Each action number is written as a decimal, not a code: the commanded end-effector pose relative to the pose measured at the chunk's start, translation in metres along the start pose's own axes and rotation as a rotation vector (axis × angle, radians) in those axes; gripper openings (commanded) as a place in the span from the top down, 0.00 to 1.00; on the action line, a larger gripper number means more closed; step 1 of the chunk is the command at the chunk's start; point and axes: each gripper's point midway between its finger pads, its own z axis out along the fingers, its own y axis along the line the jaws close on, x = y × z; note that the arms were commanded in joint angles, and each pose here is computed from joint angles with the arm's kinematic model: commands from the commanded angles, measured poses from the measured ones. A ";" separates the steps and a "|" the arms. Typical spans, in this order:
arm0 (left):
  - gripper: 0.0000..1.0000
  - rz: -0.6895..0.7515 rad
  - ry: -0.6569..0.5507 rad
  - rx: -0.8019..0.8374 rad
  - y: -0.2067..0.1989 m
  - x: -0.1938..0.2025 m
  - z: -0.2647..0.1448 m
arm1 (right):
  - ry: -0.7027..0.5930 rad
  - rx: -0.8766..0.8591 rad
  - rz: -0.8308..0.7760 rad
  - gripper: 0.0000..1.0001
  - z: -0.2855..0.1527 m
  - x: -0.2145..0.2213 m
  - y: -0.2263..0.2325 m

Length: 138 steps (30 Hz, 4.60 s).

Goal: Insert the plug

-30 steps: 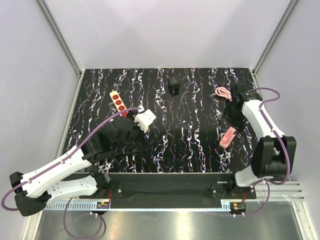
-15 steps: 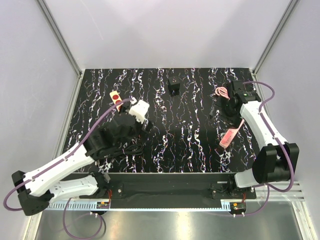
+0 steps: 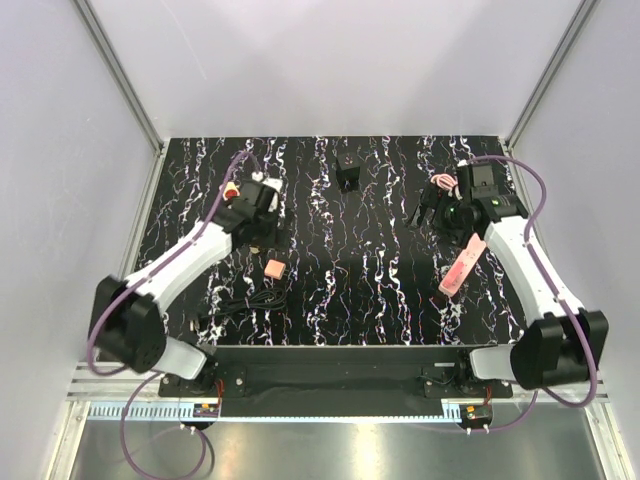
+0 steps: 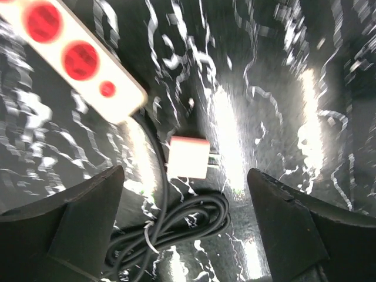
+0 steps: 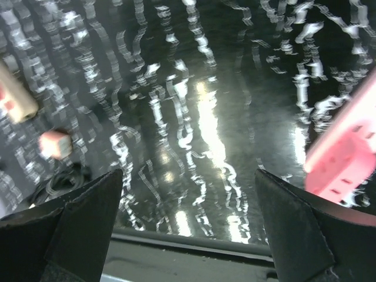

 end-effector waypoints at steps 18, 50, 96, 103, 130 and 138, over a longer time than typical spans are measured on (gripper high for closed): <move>0.22 -0.744 0.378 -0.277 -0.023 0.043 0.054 | -0.065 -0.271 -0.060 0.01 -0.032 0.014 0.043; 0.30 -0.909 0.383 -0.522 0.004 0.080 0.079 | -0.045 -0.294 -0.061 0.01 -0.030 0.023 0.043; 1.00 0.566 -0.491 0.669 -0.178 0.003 -0.115 | 0.374 -0.700 -0.124 0.28 -0.074 0.091 0.135; 1.00 0.632 -0.459 0.657 -0.190 0.012 -0.111 | 0.358 -0.663 -0.161 0.28 -0.080 0.089 0.145; 1.00 0.674 -0.451 0.661 -0.217 0.021 -0.113 | 0.476 -0.505 -0.319 0.39 -0.051 0.152 0.150; 1.00 0.675 -0.479 0.674 -0.219 0.019 -0.118 | 0.502 -0.464 -0.339 0.37 -0.040 0.161 0.138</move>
